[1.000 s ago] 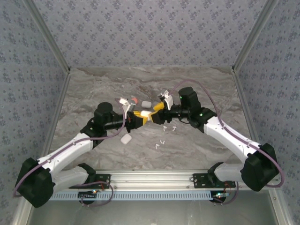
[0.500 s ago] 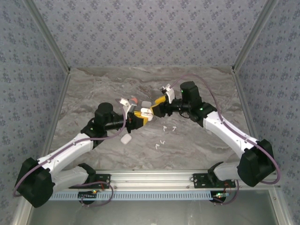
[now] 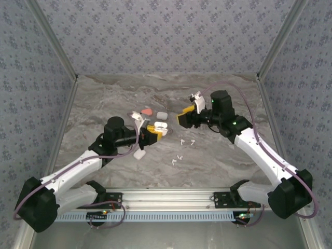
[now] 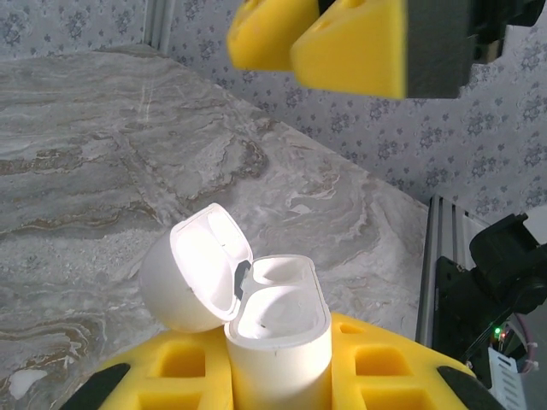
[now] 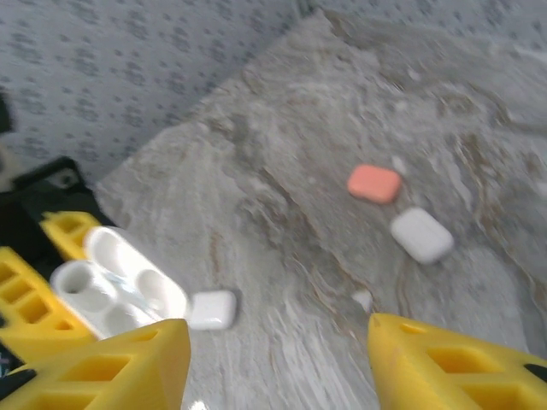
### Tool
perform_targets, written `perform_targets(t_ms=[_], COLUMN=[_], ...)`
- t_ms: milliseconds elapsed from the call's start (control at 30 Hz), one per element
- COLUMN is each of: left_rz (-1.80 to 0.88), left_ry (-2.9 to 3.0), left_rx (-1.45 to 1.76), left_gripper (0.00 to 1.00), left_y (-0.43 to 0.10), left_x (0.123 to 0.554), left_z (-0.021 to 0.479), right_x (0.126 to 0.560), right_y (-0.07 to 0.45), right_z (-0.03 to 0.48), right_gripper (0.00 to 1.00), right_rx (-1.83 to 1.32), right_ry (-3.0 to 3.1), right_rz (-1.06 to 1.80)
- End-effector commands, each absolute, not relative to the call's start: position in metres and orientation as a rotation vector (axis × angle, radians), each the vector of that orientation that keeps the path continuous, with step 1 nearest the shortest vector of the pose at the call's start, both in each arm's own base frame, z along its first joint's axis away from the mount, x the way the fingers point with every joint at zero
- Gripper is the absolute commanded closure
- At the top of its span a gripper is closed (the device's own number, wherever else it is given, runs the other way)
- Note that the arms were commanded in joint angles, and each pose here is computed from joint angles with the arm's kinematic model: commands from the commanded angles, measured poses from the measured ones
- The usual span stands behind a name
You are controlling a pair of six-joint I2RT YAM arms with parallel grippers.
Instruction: Insert the wireless bluetooth earbuds into the charging case
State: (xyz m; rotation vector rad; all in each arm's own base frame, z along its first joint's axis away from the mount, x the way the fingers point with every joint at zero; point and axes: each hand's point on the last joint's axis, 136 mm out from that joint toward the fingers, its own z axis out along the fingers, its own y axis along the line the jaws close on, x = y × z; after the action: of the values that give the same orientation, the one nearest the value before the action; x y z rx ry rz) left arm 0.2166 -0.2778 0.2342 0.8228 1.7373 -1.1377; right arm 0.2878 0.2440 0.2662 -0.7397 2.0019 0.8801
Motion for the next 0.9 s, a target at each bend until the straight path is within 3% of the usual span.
perform_targets(t_ms=[0, 567, 867], left_rz=[-1.103, -1.025, -1.04], left_ry=[1.61, 1.52, 1.523], left_rx=[0.851, 0.826, 0.82], left_gripper=[1.0, 1.0, 1.0], left_y=[-0.276, -0.256, -0.255], left_x=[0.212, 0.199, 0.196], left_z=[0.255, 0.263, 0.263], right_x=[0.284, 0.222, 0.214], right_y=[0.22, 0.224, 0.241], right_z=[0.22, 0.089, 0.068], right_gripper=[0.44, 0.53, 0.52], right_rx=[-0.655, -0.497, -0.615], right_ry=[2.223, 2.631, 2.667], right_rz=[0.746, 0.534, 0.424])
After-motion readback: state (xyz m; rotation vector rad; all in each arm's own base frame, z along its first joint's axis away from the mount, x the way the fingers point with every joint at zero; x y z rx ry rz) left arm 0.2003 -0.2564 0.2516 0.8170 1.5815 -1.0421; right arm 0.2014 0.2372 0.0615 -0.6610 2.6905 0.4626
